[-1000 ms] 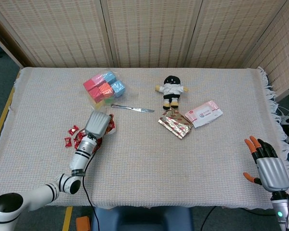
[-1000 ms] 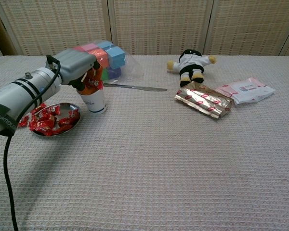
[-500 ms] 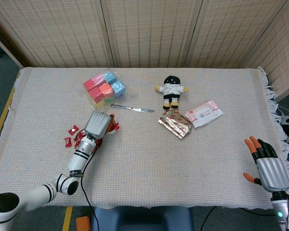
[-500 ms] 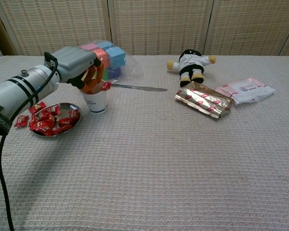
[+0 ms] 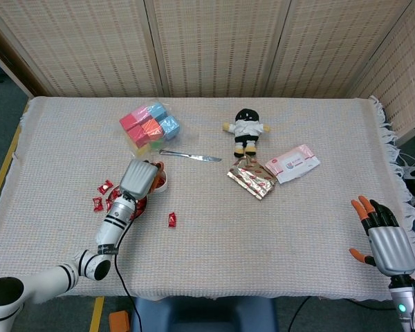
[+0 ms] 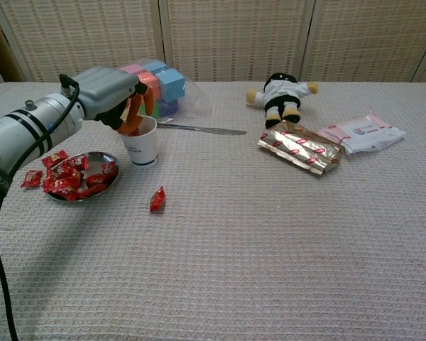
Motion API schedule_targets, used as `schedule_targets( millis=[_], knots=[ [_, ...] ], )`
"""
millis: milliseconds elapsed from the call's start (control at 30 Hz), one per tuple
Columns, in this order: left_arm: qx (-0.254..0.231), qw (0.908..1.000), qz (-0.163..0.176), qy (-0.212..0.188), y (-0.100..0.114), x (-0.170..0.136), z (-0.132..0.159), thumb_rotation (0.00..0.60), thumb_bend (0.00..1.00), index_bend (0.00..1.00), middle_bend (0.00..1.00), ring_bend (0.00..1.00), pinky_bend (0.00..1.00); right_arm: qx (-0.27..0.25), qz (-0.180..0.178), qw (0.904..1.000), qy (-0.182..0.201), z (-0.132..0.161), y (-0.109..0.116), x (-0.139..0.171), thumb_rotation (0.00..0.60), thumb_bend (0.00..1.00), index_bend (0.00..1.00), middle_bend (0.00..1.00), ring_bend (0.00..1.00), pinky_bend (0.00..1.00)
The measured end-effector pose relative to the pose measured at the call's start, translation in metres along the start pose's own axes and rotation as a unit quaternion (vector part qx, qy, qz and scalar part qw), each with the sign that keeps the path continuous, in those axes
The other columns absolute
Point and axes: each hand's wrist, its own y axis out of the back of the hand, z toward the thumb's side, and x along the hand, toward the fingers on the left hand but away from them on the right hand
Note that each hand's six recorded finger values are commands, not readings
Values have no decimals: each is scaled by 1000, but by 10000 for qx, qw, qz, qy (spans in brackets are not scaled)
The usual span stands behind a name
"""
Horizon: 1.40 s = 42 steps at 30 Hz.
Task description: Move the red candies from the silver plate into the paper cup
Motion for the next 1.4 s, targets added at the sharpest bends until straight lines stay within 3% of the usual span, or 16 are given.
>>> schedule_targets(
  millis=[167, 433, 667, 833, 1000, 1167, 1400],
  knots=[
    [-54, 9999, 81, -124, 4, 0, 5, 600, 459, 283, 382, 360, 1000, 1, 5, 10000, 31, 1, 0, 1, 600, 0, 0, 0, 0, 108],
    [-263, 9991, 207, -248, 11, -16, 7, 600, 439, 225, 311, 342, 1000, -28, -6, 10000, 45, 0, 1, 2, 600, 0, 0, 0, 0, 108],
    [-556, 9954, 369, -688, 12, -88, 10, 600, 427, 225, 311, 362, 1000, -51, -39, 9998, 171, 4, 3, 8, 600, 0, 0, 0, 0, 108],
    [-593, 9940, 37, -916, -14, -136, 16, 600, 424, 223, 309, 353, 1000, -49, -16, 9995, 311, 9, 3, 11, 600, 0, 0, 0, 0, 108],
    [-541, 9927, -306, -1029, -40, -139, 37, 600, 420, 189, 253, 271, 1000, -89, -18, 9991, 412, 12, 4, 15, 600, 0, 0, 0, 0, 108],
    [-233, 9931, -415, -1072, -56, -130, 54, 600, 416, 167, 144, 191, 1000, -102, 14, 9989, 466, 11, 4, 16, 600, 0, 0, 0, 0, 108],
    [-22, 9938, -552, -967, -71, -115, 60, 600, 417, 169, 128, 198, 1000, -112, 24, 9988, 480, 10, 5, 18, 600, 0, 0, 0, 0, 111]
  ],
)
